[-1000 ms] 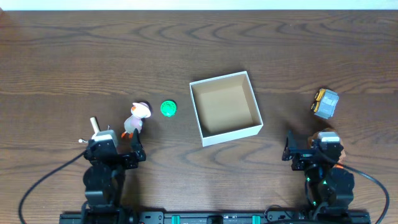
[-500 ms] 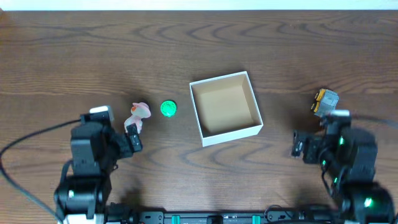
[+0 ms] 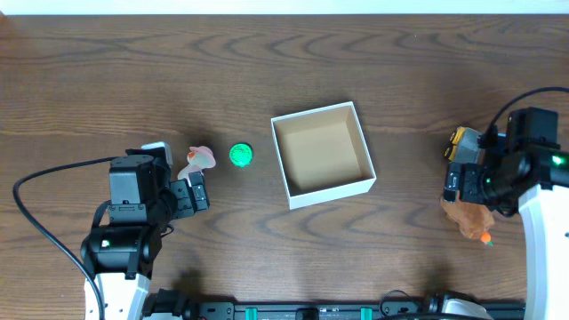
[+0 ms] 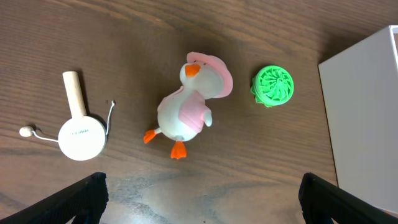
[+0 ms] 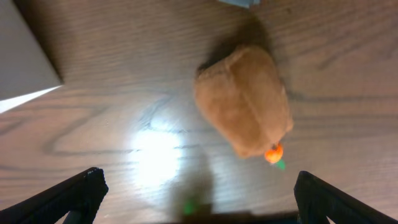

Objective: Pack container
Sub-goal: 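Reach the right gripper to the brown plush bear and grasp it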

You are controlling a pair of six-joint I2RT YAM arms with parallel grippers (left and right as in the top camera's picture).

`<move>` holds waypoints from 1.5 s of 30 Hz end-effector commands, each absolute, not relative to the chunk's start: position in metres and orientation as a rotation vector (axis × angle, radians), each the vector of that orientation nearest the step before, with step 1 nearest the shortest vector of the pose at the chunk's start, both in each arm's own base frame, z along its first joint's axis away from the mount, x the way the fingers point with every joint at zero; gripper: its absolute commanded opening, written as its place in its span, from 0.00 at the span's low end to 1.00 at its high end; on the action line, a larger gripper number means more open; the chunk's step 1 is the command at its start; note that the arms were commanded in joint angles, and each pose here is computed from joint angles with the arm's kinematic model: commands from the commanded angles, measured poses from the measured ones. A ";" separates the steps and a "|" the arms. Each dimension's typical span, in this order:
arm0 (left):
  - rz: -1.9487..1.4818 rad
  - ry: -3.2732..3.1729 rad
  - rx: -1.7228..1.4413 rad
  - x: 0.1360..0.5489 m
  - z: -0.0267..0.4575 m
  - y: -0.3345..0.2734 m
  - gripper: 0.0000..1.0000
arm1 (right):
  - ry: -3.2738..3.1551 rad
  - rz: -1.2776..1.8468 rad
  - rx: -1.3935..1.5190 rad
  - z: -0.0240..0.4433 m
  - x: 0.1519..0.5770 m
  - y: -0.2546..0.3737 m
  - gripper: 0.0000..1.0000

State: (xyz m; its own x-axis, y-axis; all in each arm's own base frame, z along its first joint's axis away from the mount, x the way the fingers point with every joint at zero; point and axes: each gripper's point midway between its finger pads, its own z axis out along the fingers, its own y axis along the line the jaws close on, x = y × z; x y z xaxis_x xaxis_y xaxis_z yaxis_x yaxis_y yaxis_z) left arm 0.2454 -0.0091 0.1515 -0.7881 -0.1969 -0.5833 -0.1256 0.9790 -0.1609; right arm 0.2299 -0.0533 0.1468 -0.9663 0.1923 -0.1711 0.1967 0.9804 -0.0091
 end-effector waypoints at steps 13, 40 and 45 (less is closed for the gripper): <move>-0.170 2.469 -0.217 0.248 0.160 -0.012 0.98 | 3.036 -0.346 0.206 0.099 0.216 -0.088 0.99; -0.170 2.476 -0.217 0.247 0.159 -0.012 0.98 | 3.253 -0.227 0.029 0.017 0.227 -0.087 0.71; -0.170 2.476 -0.217 0.247 0.159 -0.012 0.98 | 3.246 -0.213 0.039 0.017 0.229 -0.085 0.34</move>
State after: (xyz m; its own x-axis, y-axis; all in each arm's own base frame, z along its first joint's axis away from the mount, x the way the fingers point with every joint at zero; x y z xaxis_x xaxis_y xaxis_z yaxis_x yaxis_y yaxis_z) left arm 0.2442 -0.0109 0.1507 -0.7926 -0.1959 -0.5774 -0.1202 0.9786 -0.1670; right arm 0.2314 -0.0932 0.0232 -0.9947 0.0185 0.1008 -0.0006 0.9824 -0.1865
